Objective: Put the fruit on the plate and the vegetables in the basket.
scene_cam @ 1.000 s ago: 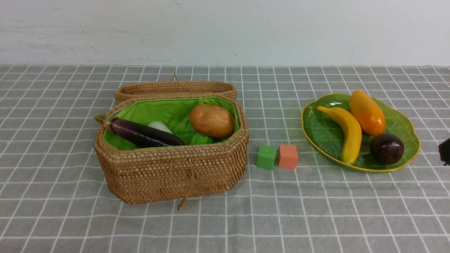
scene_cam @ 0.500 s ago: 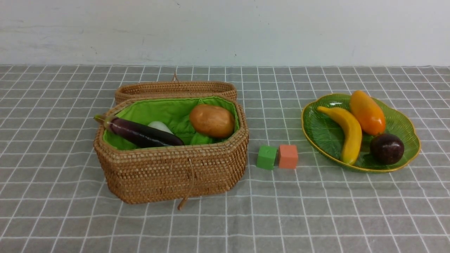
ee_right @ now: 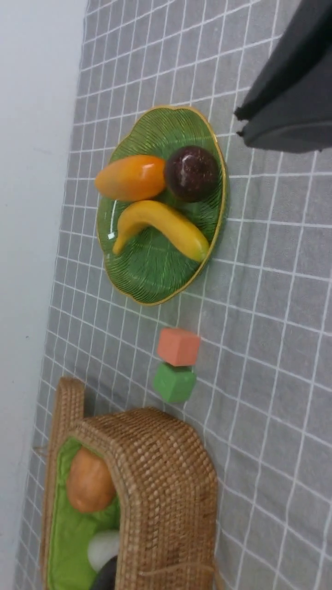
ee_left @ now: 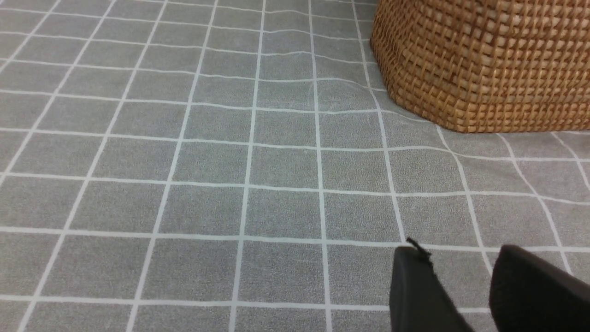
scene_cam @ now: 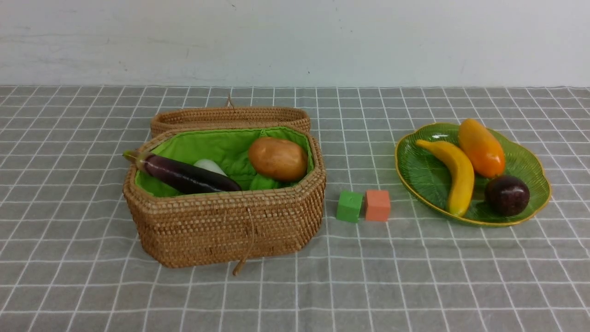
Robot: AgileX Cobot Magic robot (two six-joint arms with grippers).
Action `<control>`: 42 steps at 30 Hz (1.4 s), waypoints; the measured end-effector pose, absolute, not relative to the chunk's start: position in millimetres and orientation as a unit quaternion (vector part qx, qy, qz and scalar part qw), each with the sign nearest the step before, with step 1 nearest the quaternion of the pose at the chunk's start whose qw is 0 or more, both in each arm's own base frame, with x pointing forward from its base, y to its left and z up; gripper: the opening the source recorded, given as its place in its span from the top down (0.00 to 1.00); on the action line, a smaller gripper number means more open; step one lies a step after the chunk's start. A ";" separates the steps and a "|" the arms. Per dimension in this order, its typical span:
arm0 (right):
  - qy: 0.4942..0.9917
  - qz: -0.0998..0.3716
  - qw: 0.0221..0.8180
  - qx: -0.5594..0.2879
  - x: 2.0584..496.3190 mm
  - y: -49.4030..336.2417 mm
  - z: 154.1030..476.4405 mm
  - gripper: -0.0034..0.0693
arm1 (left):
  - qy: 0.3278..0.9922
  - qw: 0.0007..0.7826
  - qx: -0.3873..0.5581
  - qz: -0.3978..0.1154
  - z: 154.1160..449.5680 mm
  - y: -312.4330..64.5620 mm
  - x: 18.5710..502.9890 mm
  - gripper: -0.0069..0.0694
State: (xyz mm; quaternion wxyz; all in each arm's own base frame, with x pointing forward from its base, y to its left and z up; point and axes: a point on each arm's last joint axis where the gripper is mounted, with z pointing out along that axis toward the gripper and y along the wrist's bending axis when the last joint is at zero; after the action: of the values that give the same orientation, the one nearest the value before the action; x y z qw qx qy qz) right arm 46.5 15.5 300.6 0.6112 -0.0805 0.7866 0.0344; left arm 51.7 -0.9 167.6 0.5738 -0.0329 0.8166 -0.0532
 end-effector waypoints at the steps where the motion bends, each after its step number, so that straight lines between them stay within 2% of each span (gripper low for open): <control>1: 0.784 0.033 0.614 -0.078 42.3 15.2 281.2 0.96 | 0.817 0.574 -0.033 -0.053 167.6 -0.9 51.7 0.60; 2: 0.780 0.032 0.620 -0.078 40.2 15.1 278.6 0.96 | 0.817 0.574 -0.033 -0.053 167.6 -0.9 51.7 0.60; 4: 0.785 0.031 0.614 -0.074 38.0 14.7 241.6 0.95 | 0.817 0.574 -0.033 -0.053 167.6 -0.9 51.7 0.60; 7: 0.802 0.034 0.593 -0.064 43.9 13.6 206.2 0.95 | 0.817 0.574 -0.033 -0.053 167.6 -0.9 51.7 0.60; 12: 0.819 0.035 0.571 -0.048 49.2 11.9 174.7 0.94 | 0.817 0.574 -0.033 -0.053 167.6 -0.9 51.7 0.60; 19: 0.808 0.057 0.586 -0.025 51.0 12.7 174.0 0.93 | 0.817 0.573 -0.033 -0.053 167.5 -0.9 51.6 0.60; 42: 0.807 0.059 0.587 -0.024 51.1 12.9 173.9 0.90 | 0.817 0.573 -0.032 -0.052 167.5 -0.8 51.6 0.60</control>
State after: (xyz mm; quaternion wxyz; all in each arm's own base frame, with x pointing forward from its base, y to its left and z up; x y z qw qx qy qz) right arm 51.1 12.9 173.9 0.5865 -0.0235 0.8075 0.0588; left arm 51.6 -0.8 167.5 0.5734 -0.0323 0.8170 -0.0520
